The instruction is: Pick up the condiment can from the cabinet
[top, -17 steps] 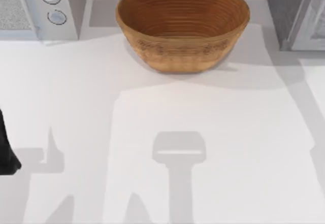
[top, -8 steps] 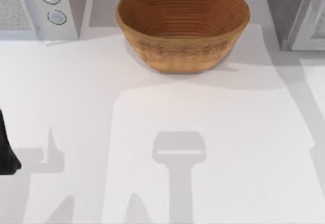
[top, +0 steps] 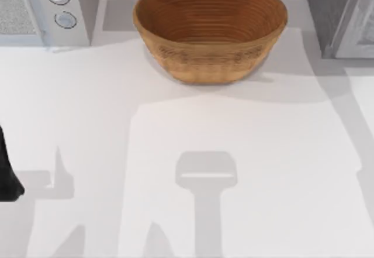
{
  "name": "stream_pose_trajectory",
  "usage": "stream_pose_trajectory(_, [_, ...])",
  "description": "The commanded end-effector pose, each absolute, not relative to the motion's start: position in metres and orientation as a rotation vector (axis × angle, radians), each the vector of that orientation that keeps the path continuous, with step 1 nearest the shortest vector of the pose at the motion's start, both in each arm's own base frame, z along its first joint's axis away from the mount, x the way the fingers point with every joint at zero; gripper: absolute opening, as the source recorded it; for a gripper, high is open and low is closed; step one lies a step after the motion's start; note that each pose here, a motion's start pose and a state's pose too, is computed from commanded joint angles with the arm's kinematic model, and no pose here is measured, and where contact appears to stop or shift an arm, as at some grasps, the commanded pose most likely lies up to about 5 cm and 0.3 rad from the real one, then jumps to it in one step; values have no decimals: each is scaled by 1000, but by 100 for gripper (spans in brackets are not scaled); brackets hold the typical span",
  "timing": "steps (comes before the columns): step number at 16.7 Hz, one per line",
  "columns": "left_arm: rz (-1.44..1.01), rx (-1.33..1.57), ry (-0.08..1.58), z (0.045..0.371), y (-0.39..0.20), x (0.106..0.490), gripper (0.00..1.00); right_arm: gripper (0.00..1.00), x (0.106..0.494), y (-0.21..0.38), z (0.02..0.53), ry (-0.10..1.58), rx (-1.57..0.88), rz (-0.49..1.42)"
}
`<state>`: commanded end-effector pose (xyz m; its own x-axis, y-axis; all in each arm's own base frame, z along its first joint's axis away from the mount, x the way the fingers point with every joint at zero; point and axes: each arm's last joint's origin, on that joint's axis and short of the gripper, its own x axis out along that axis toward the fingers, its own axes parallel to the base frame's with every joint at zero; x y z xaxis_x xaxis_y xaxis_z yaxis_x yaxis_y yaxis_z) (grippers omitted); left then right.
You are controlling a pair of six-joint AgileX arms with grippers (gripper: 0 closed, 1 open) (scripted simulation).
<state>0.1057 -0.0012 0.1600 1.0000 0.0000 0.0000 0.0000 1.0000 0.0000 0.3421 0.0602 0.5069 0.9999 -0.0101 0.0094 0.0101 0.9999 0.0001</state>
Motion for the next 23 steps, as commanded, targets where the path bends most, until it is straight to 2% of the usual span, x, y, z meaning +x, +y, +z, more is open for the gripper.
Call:
stream_pose_trajectory(3, [0,0,0,160,-1,106,100,0,340,61,508,-10,2,-8])
stream_pose_trajectory(5, [0,0,0,160,-1,106,100,0,325,65,516,-13,1,-12])
stream_pose_trajectory(8, [0,0,0,160,-1,106,100,0,279,72,535,4,-9,-19])
stream_pose_trajectory(12, [0,0,0,160,-1,106,100,0,191,67,560,5,-9,-9])
stream_pose_trajectory(14, [0,0,0,160,-1,106,100,0,167,63,566,-6,-1,-8])
stream_pose_trajectory(23, [0,0,0,160,-1,106,100,0,157,58,562,-21,8,-8])
